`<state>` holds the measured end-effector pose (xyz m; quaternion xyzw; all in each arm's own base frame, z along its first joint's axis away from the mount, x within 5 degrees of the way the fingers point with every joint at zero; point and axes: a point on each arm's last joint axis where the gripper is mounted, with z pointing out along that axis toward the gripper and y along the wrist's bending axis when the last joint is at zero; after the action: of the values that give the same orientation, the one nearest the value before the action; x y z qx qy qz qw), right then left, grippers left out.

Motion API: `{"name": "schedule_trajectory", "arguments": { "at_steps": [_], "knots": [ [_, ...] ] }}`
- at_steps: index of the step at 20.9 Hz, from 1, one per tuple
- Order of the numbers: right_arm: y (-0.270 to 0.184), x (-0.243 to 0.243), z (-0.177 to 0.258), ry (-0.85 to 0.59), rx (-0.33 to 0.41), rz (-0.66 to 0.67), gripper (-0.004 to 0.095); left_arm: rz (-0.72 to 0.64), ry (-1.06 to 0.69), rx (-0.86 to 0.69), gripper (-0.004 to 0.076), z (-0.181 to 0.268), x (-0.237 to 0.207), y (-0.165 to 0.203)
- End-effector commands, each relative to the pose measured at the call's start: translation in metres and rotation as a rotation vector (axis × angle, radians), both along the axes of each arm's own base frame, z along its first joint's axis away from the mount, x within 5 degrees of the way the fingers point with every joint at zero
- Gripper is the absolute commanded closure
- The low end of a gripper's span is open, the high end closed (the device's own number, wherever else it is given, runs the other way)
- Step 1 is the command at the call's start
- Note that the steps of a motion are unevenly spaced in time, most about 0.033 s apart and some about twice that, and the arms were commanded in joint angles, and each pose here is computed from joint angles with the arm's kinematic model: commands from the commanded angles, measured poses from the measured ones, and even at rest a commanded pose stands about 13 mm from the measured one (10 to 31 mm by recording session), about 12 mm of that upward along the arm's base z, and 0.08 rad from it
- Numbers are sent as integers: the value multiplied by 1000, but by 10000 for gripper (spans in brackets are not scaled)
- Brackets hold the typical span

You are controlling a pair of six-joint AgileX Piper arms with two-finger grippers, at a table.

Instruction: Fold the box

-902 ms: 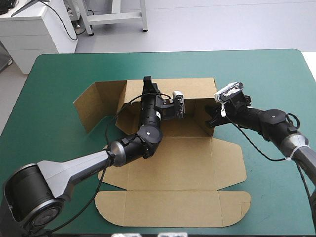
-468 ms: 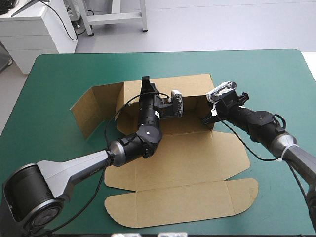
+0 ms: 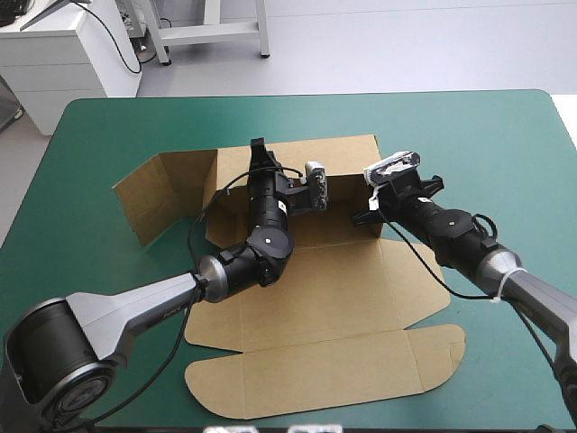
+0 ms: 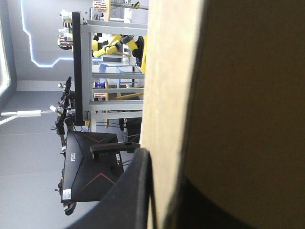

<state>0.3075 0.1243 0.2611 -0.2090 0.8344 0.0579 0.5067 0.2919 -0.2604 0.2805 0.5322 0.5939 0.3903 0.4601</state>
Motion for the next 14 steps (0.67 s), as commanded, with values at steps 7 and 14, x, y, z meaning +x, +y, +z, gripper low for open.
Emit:
{"name": "schedule_trajectory", "arguments": {
  "at_steps": [7,14],
  "knots": [
    [23,-12,15,-1,63,149,906,-79,-5,-66,715,14,-7,-8],
    [23,-12,15,14,95,126,906,-87,-15,-64,412,15,-7,-8]
  ]
}}
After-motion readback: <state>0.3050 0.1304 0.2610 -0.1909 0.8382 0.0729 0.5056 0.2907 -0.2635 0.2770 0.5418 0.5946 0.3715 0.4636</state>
